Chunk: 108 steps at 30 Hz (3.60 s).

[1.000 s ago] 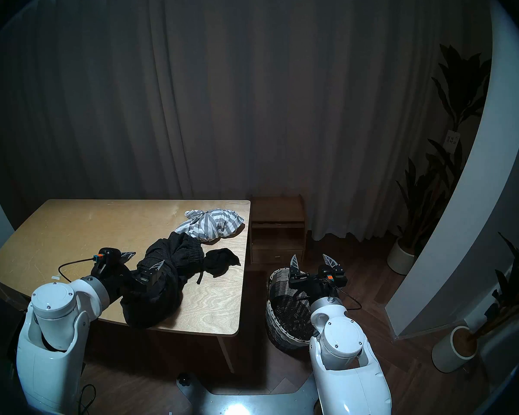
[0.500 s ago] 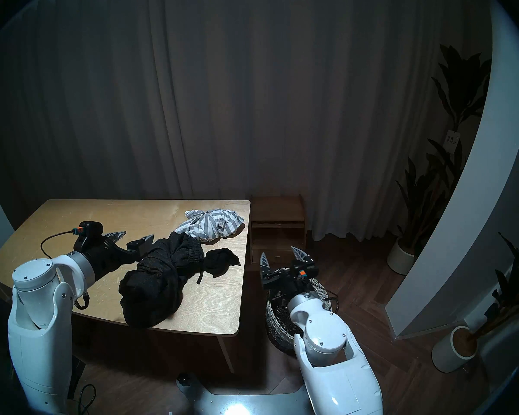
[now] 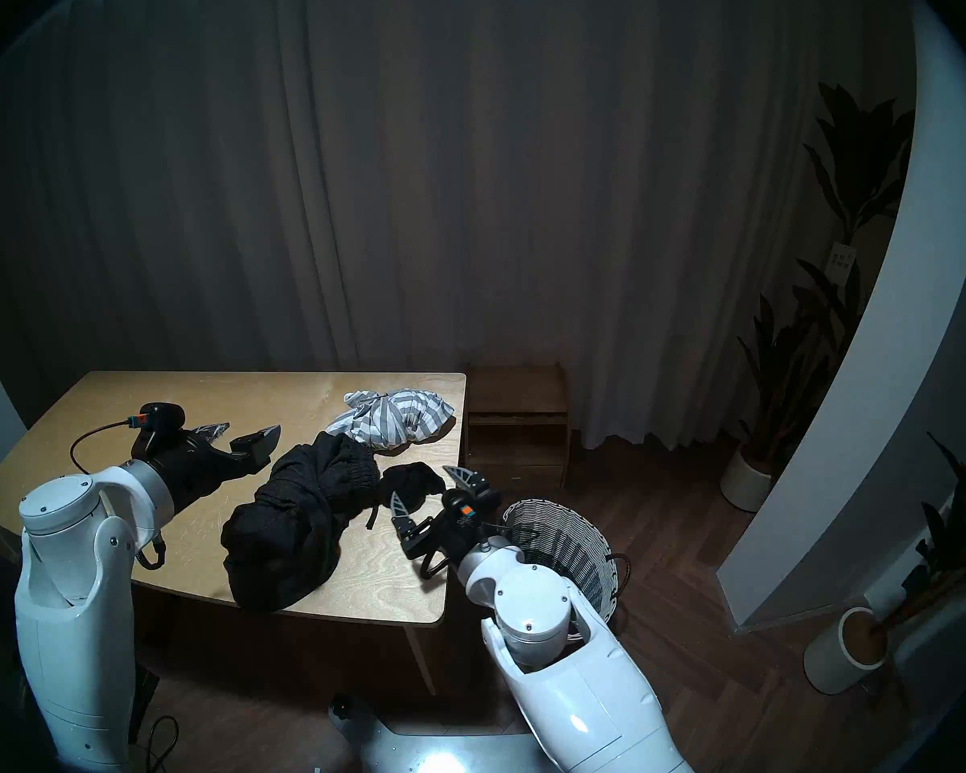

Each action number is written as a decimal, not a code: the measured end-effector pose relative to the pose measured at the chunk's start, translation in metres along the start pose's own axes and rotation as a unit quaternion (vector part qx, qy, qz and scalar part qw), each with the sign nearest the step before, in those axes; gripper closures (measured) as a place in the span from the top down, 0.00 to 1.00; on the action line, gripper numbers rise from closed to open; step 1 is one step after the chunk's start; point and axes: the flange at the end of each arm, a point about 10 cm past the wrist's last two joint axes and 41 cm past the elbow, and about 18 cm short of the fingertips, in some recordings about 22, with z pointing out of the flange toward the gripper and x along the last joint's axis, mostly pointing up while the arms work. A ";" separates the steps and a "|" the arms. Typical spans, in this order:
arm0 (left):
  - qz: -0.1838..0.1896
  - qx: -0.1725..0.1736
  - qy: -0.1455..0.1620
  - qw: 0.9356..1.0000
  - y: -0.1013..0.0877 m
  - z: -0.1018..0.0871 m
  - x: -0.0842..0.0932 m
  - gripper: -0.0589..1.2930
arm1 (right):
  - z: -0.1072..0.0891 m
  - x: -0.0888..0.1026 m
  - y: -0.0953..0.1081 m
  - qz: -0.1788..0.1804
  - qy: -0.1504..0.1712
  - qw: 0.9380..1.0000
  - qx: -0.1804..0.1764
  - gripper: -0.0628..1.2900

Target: Toss clothes into the laundry hamper

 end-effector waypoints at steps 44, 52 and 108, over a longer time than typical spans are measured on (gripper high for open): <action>-0.009 0.000 0.001 1.000 0.001 0.000 0.006 0.97 | 0.075 -0.010 0.061 -0.104 -0.092 0.988 0.072 0.97; -0.008 0.000 0.001 1.000 0.001 0.000 0.007 0.97 | 0.078 -0.008 0.070 -0.098 -0.063 0.989 0.092 0.11; -0.008 -0.001 0.002 1.000 0.001 0.001 0.008 0.97 | -0.041 -0.123 0.245 0.053 -0.162 0.954 -0.248 0.10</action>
